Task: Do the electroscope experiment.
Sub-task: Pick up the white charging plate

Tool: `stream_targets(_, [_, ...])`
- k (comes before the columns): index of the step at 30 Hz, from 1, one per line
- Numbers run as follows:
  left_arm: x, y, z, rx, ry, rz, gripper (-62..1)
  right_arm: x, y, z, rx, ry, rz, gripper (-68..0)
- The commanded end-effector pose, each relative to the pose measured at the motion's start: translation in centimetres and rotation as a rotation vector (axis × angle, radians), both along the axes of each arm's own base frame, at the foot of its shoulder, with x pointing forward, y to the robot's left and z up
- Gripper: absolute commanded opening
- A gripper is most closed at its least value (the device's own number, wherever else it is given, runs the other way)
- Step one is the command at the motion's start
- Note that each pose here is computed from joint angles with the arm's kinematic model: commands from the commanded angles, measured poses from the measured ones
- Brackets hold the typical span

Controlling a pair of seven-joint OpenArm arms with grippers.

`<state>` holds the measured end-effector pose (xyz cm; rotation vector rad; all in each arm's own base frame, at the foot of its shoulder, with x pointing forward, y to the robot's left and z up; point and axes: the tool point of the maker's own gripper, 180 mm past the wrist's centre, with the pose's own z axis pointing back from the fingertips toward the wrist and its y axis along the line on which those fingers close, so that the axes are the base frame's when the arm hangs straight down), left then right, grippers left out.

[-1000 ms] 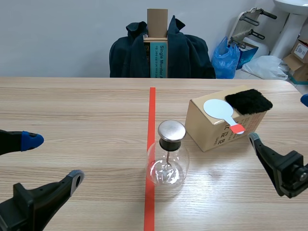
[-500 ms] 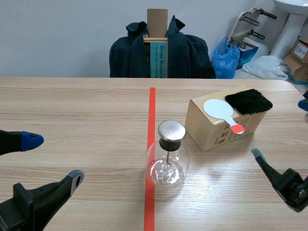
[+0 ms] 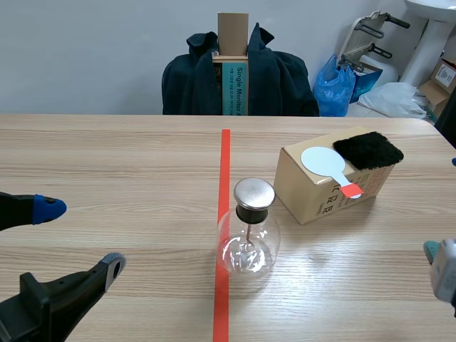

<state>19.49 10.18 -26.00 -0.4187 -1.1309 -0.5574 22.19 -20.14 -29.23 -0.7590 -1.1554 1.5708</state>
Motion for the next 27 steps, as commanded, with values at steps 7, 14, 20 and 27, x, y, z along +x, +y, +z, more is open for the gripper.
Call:
stream_targets(7, [0.1, -0.5, 0.5, -0.024, -0.016, -0.005, 1.4, 2.2, -1.9, -2.8, -0.124, 0.001, 0.038, 0.4])
stream_targets(14, [0.1, -0.5, 0.5, -0.024, -0.016, -0.005, 1.4, 3.7, 0.6, -3.8, -0.096, -0.043, 0.096, 0.4])
stream_targets(20, [0.1, -0.5, 0.6, -0.024, -0.017, -0.005, 1.4, 3.4, 3.0, -4.2, -0.103, -0.096, 0.197, 0.4])
stream_targets(27, [0.1, -0.5, 0.5, -0.024, -0.016, -0.005, 1.4, 4.9, 4.3, -4.8, -0.134, -0.108, 0.262, 0.4])
